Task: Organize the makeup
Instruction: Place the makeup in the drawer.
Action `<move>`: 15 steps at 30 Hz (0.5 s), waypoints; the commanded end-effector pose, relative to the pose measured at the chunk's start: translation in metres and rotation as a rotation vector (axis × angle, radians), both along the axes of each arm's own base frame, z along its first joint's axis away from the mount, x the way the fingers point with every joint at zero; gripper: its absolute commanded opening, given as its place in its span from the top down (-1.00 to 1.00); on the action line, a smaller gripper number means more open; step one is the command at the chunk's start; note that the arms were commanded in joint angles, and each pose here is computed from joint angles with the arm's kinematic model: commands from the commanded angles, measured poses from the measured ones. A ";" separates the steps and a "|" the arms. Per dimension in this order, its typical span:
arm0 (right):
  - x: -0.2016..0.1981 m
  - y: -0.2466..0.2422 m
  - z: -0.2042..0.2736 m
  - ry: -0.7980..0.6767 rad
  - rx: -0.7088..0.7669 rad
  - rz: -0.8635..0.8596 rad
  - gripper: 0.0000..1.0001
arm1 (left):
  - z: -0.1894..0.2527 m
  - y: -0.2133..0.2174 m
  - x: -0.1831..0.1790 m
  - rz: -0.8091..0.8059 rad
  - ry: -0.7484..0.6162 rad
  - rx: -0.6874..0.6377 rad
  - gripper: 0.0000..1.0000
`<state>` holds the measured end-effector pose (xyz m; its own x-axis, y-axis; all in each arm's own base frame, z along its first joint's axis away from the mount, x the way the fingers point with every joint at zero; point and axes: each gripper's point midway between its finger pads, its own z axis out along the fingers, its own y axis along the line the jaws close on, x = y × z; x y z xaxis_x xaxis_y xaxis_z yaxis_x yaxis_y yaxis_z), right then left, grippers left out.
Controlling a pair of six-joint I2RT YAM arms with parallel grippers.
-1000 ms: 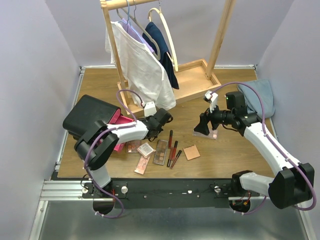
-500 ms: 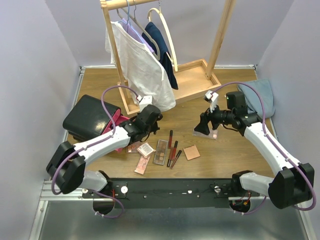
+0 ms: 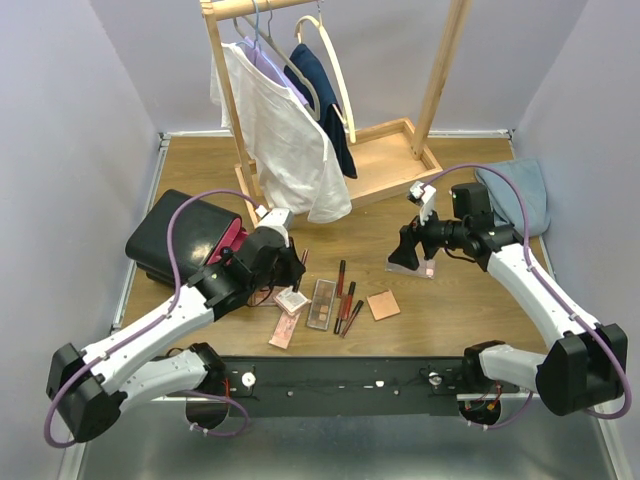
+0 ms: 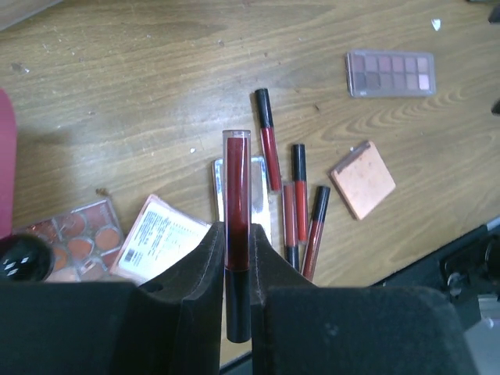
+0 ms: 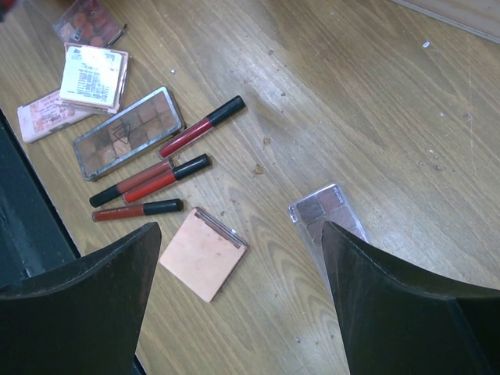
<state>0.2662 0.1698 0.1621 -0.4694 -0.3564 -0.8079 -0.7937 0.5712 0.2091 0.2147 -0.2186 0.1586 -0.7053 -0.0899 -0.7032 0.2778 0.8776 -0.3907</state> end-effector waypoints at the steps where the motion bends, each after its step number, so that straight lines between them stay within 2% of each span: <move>1: -0.001 0.000 -0.006 0.015 0.005 0.013 -0.82 | 0.014 0.010 -0.020 -0.077 -0.007 0.030 1.00; 15: -0.008 0.003 -0.005 0.017 0.013 0.062 -0.82 | 0.046 0.053 -0.017 -0.074 -0.112 0.226 1.00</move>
<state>0.2634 0.1722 0.1607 -0.4565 -0.3681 -0.8100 -0.8125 0.5434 0.2110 0.1953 -0.1866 0.1939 -0.6553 0.0585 -0.7531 0.3753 0.8904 -0.2575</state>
